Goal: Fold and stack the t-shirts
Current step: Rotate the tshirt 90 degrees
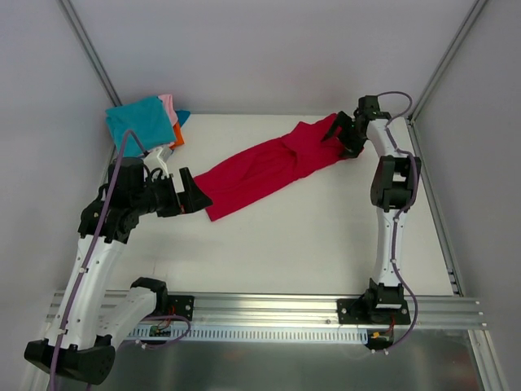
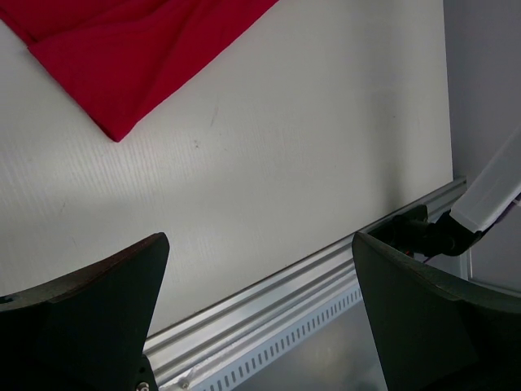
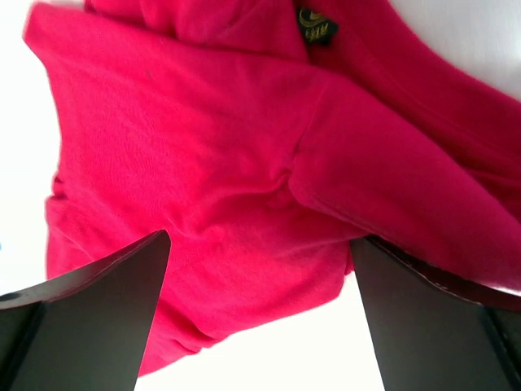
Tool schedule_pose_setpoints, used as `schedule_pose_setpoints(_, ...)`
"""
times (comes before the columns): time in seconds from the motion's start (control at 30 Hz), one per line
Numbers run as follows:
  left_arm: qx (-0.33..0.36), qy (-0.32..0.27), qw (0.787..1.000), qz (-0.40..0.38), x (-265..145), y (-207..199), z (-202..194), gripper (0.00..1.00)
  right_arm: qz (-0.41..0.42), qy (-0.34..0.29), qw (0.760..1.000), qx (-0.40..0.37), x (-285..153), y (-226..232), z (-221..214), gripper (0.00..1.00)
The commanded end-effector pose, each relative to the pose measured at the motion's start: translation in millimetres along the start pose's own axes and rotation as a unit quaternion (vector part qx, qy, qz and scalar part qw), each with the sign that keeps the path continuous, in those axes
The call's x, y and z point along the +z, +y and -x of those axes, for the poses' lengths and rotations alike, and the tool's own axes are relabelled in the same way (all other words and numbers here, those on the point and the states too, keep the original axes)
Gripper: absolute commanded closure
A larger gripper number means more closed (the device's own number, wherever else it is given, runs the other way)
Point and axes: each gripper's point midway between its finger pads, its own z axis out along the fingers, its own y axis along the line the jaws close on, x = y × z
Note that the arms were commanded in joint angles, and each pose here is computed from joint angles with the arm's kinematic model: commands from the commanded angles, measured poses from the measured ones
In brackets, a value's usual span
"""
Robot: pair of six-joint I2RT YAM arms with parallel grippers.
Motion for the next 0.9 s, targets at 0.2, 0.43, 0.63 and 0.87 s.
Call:
schedule_pose_setpoints(0.2, -0.002, 0.001, 1.000, 0.006, 2, -1, 5, 0.01, 0.112, -0.007, 0.991, 0.070, 29, 27, 35, 0.01)
schedule_pose_setpoints(0.43, 0.012, -0.001, 1.000, -0.014, 10, 1, -1, 0.01, 0.224, -0.095, 0.969, 0.037, 9, 77, 81, 0.01)
schedule_pose_setpoints(0.63, 0.041, -0.035, 0.998, -0.037, 11, 1, -5, 0.01, 0.207, -0.175, 0.961, -0.059, -97, 101, 90, 0.00)
schedule_pose_setpoints(0.87, 0.011, 0.023, 1.000, 0.019, 30, 30, -21, 0.01, 0.183, -0.203, 0.957, -0.100, -218, 97, 16, 0.01)
